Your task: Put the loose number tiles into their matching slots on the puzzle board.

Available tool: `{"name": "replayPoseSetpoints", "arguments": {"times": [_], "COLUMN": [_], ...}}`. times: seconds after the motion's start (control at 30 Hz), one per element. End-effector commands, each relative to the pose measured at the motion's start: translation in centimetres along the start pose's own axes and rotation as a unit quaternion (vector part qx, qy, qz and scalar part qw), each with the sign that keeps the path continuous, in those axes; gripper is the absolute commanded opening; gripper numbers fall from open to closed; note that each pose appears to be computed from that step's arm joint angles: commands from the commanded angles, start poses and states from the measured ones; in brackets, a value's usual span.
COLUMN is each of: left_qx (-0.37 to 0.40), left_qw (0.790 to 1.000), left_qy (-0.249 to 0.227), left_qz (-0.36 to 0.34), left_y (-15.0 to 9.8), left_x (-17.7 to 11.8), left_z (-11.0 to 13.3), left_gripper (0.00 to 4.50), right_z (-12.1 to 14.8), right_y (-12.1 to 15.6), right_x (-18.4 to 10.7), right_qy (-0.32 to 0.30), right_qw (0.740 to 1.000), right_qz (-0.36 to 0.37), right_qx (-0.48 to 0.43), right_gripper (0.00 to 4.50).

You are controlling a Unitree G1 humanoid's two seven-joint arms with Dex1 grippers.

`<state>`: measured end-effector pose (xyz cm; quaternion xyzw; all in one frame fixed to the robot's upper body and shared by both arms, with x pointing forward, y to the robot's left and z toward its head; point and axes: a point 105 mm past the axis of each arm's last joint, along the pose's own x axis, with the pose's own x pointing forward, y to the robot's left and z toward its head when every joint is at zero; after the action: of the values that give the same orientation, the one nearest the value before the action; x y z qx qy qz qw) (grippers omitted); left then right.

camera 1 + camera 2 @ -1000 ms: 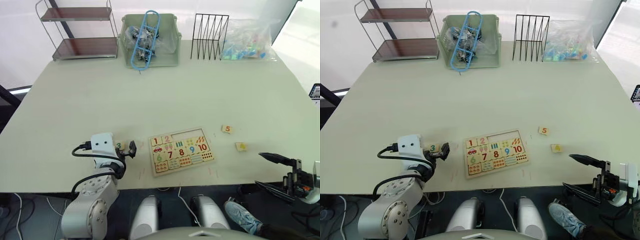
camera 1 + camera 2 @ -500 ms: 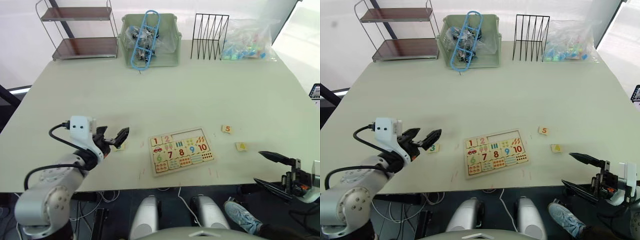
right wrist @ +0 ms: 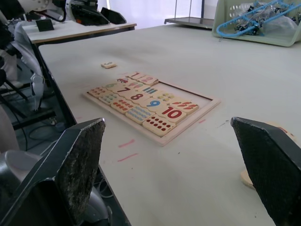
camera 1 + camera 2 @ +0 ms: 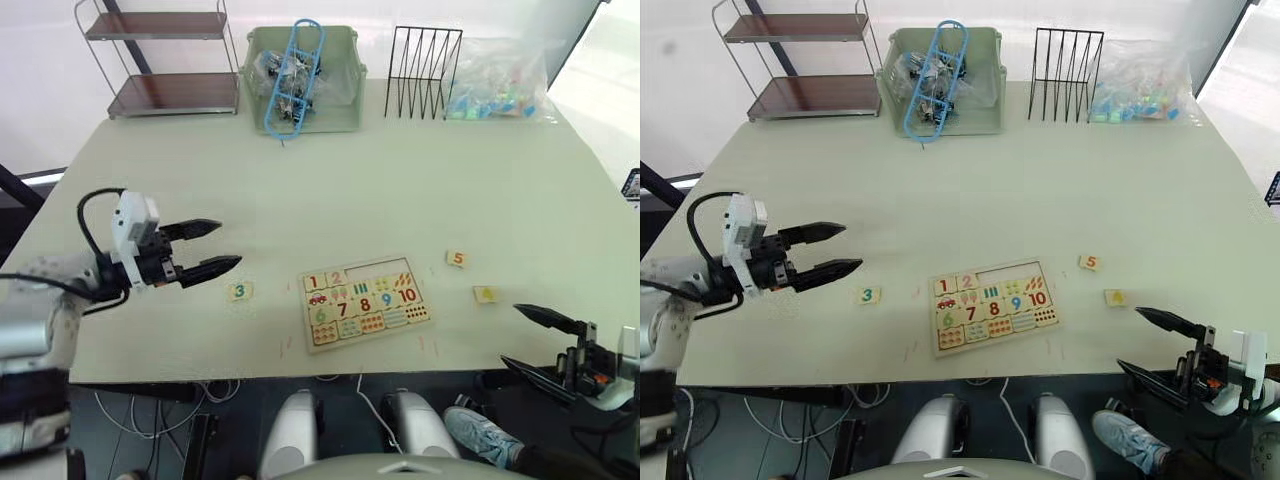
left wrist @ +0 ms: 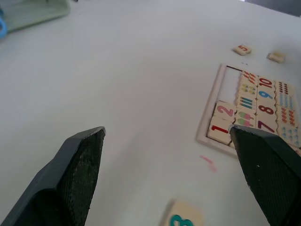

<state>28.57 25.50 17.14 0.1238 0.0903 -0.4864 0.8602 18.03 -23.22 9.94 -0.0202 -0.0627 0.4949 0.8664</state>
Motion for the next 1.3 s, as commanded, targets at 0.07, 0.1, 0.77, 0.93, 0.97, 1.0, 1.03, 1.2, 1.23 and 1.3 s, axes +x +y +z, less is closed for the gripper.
{"name": "replayPoseSetpoints", "arguments": {"times": [0.07,0.1,0.77,0.93,0.97,1.0,1.03,1.2,1.23,1.3], "left_qx": [0.039,0.043,0.08,0.072,0.072,0.07,0.068,0.069,0.069,0.069], "left_qw": [0.993,0.991,0.969,0.97,0.97,0.97,0.971,0.968,0.967,0.967], "left_qy": [0.048,0.062,0.154,0.14,0.14,0.138,0.135,0.148,0.15,0.154], "left_qz": [-0.101,-0.115,-0.177,-0.185,-0.187,-0.187,-0.186,-0.193,-0.192,-0.19], "left_y": [-0.3,-0.3,0.3,-0.1,-0.2,-0.2,-0.2,-0.6,-0.6,-0.5], "left_x": [-0.7,-0.7,0.5,0.7,0.7,0.8,0.8,0.4,0.3,0.1], "left_z": [-2.0,-2.7,-7.6,-7.4,-7.5,-7.4,-7.4,-7.9,-8.1,-8.2], "left_gripper": [4.47,4.47,4.47,4.47,4.47,4.47,4.47,3.97,3.7,2.88], "right_z": [0.6,0.6,0.8,0.8,0.8,0.8,0.8,0.8,0.8,0.8], "right_y": [0.0,0.0,0.7,0.7,0.7,0.7,0.6,0.5,0.5,0.5], "right_x": [0.2,0.3,-0.3,-0.2,-0.2,-0.2,-0.2,-0.1,-0.1,-0.1], "right_qy": [-0.007,-0.008,0.0,0.0,0.0,0.0,0.0,0.0,0.0,0.0], "right_qw": [1.0,1.0,0.999,0.999,0.999,0.999,0.999,0.999,0.999,0.999], "right_qz": [-0.003,-0.004,-0.02,-0.019,-0.018,-0.017,-0.017,-0.014,-0.014,-0.012], "right_qx": [-0.021,-0.023,-0.03,-0.031,-0.031,-0.031,-0.031,-0.03,-0.03,-0.03], "right_gripper": [4.5,4.5,4.5,4.5,4.5,4.5,4.5,4.5,4.5,4.5]}}
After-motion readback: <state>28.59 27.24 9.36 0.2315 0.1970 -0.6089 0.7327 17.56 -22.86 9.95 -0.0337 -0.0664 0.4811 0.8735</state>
